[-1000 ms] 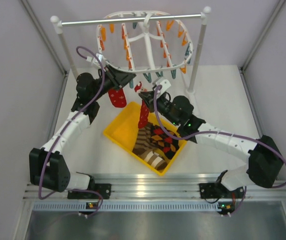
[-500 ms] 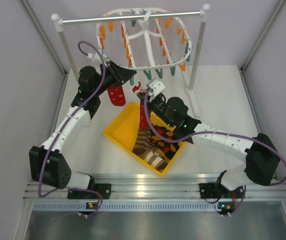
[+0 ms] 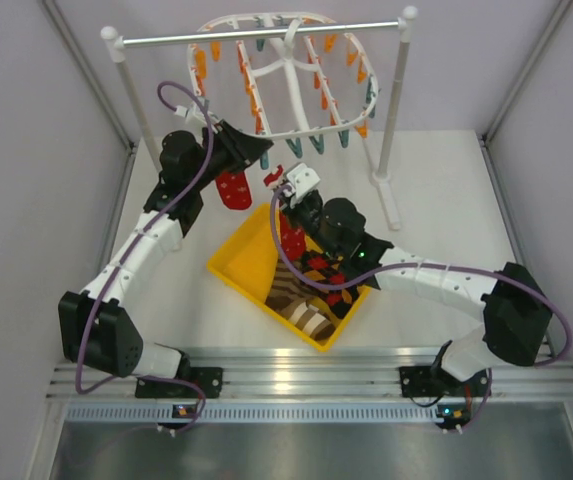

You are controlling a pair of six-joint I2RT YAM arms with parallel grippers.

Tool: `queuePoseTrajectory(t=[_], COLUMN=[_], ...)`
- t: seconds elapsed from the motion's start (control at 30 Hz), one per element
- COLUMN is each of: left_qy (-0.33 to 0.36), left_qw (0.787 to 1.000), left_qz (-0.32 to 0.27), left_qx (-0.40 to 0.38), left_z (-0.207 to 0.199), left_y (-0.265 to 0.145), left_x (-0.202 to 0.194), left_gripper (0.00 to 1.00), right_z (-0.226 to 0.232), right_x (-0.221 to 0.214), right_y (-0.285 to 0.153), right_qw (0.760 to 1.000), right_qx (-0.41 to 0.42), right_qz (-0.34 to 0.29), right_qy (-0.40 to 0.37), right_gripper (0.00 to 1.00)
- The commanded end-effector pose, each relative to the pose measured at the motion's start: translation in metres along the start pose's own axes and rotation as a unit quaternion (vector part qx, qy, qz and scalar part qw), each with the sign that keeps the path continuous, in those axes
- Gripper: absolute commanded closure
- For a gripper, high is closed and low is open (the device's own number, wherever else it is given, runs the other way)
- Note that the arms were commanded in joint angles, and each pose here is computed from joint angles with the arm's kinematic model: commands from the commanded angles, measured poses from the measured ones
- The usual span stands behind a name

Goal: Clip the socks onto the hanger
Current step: Clamp the sock onto the hanger.

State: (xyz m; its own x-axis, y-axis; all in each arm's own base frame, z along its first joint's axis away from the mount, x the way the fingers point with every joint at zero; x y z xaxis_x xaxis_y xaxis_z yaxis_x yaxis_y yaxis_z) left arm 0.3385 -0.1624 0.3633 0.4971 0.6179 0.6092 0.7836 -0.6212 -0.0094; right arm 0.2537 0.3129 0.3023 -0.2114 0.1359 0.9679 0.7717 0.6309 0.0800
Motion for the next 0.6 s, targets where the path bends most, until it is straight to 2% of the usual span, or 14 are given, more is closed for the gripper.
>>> queuePoseTrajectory(t=[0.0,0.57], left_qy=[-0.011,-0.012], left_qw=[0.999,0.999], left_qz=[-0.013,-0.003], left_qx=[0.047,0.039], left_z=[0.011,0.010], left_y=[0.002,0.003], left_x=[0.002,-0.003], left_gripper=[1.00,1.00], right_z=[-0.003,-0.004], right_x=[0.027,0.037], right_y=[0.006,0.014], right_qw=[0.999,0.998], right_qx=[-0.022,-0.031], right_qz=[-0.034,-0.043], right_qy=[0.009,0.015], right_gripper=[1.00,1.00])
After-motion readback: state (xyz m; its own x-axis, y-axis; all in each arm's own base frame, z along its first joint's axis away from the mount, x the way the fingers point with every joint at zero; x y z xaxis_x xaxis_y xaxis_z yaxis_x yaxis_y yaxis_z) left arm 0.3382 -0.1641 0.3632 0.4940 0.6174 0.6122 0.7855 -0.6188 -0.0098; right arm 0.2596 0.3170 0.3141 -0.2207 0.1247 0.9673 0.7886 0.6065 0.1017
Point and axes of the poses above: each gripper's point midway between its finger pads, its own y axis out along the fingers, its own z axis along the line the jaws close on, x = y × z, the point moved 9 cm from there along -y, back along the fingers, and after that the axes turned 4 degrees about -y, right-handed, at the moved point
